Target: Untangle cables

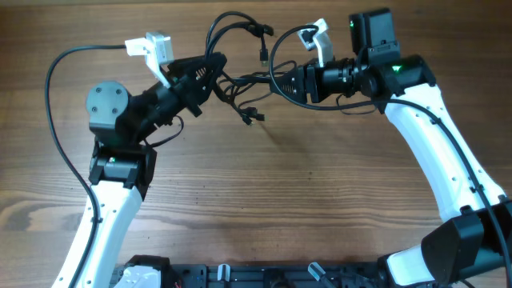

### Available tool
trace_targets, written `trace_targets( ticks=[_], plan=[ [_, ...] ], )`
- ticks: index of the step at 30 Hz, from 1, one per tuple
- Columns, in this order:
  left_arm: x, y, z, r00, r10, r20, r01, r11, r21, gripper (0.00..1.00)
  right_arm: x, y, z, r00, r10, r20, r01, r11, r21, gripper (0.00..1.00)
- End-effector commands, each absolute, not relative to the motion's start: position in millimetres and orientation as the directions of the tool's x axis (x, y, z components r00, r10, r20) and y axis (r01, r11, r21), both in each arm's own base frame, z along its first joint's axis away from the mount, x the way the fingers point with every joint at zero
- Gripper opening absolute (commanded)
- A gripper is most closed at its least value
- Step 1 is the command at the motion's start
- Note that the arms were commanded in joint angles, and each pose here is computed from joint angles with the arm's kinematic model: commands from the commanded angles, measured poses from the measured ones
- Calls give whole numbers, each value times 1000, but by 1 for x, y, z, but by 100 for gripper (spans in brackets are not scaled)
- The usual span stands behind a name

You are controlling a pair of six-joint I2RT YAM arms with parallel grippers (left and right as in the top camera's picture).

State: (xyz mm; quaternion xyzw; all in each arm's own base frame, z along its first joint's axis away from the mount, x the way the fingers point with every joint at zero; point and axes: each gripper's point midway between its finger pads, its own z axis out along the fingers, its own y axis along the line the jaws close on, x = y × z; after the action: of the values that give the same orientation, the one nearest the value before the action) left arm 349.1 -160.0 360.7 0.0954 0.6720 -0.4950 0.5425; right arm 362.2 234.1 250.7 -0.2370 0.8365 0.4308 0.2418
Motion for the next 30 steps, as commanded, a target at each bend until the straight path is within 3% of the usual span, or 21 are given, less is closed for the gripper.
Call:
trace_targets(
  ticks=[1,4,7,10,15,25,30],
  plan=[
    [339,-161,381,-429,-466,-774,668,413,-619,4,367,233,267,-723,-187,-665,-644,530,552,62],
    [340,-160,382,-465,-499,-731,638,383,-668,4,357,245,271,-626,-265,-733,-753,448,482,67],
    [340,-160,382,-525,-534,-663,590,333,-736,4,354,254,264,-527,-348,-776,-823,437,362,72],
    [340,-160,380,-577,-558,-597,539,290,-791,4,360,258,256,-461,-415,-784,-846,473,247,74],
    [345,-149,379,-635,-614,-469,436,218,-873,4,344,278,248,-350,-498,-794,-909,385,159,73],
    [340,-139,377,-757,-615,-221,247,44,-968,4,381,292,216,-391,-462,-796,-872,462,160,66],
    [339,-139,385,-764,-617,-190,239,2,-971,4,395,301,199,-457,-416,-786,-838,497,225,66]
  ],
)
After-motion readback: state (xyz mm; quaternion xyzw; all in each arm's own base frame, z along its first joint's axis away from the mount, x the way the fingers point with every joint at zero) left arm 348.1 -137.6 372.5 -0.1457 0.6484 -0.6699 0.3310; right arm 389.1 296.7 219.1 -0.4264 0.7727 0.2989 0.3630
